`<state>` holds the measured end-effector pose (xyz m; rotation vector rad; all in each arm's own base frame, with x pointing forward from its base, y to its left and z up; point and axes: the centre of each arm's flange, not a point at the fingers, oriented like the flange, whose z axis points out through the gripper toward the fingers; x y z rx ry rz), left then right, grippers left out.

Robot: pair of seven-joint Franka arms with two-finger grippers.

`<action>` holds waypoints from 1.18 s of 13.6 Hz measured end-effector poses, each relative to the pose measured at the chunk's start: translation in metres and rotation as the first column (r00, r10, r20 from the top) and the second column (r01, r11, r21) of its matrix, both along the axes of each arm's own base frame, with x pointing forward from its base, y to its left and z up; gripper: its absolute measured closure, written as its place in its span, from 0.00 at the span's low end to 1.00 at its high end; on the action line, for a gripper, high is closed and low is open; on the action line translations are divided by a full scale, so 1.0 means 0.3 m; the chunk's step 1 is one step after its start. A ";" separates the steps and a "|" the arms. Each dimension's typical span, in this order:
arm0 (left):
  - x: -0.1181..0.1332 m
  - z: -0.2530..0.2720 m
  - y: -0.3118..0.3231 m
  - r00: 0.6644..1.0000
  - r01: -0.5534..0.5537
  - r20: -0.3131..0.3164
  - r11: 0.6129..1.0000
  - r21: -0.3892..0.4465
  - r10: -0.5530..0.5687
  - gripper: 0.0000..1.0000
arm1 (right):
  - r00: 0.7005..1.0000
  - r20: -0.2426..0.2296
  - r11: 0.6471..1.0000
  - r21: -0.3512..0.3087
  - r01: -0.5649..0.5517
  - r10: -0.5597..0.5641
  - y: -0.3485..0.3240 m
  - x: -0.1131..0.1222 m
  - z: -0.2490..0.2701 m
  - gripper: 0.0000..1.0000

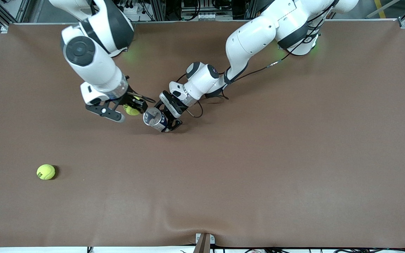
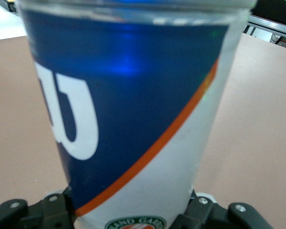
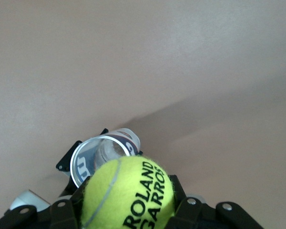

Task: Insert tennis ball vertically with right arm
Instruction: 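Carry the ball with the right gripper above the can's open rim, then lower the ball into the can and open the right gripper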

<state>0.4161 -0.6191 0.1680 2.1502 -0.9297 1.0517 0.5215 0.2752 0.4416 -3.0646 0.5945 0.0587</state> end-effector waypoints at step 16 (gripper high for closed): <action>-0.004 -0.025 0.005 1.000 -0.001 -0.006 1.000 0.007 0.001 0.21 | 0.999 0.022 0.999 -0.024 0.026 -0.026 0.142 0.003 -0.193 0.33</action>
